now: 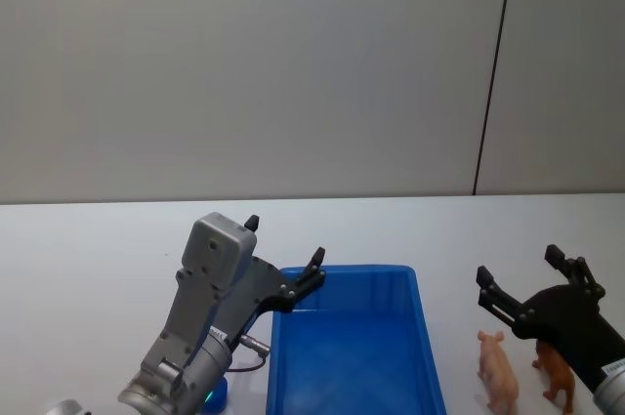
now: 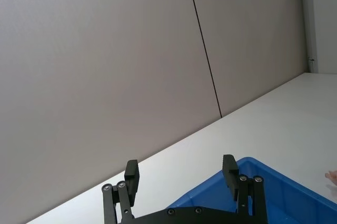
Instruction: Pick up the two dolls from the table and place them into the box.
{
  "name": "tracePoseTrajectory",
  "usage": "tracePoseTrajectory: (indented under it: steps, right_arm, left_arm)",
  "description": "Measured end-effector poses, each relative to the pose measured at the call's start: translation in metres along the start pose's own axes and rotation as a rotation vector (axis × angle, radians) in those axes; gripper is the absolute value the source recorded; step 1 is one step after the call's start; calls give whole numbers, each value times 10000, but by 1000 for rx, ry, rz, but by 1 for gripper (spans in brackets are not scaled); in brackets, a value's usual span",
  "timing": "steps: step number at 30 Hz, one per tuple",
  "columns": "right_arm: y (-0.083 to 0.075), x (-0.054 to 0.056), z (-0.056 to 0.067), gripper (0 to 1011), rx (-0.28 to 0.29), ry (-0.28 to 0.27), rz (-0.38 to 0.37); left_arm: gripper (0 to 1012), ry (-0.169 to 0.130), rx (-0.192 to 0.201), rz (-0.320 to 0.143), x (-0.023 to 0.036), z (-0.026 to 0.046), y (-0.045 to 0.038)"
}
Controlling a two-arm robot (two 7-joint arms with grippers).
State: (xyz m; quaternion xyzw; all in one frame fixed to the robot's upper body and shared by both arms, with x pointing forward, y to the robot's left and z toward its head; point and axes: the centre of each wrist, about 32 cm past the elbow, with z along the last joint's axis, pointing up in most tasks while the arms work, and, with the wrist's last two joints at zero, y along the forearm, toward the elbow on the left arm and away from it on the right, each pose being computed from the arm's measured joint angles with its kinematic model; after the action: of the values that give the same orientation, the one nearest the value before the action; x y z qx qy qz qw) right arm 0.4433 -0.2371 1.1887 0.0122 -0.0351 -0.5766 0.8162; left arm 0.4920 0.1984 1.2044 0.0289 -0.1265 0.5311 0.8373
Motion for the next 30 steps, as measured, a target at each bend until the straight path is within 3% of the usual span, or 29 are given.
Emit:
tracePoseTrajectory:
  steps: [30]
  right_arm:
    - [0, 0, 0, 1001, 0, 0, 0]
  left_arm:
    - [1001, 0, 0, 0, 0, 0, 0]
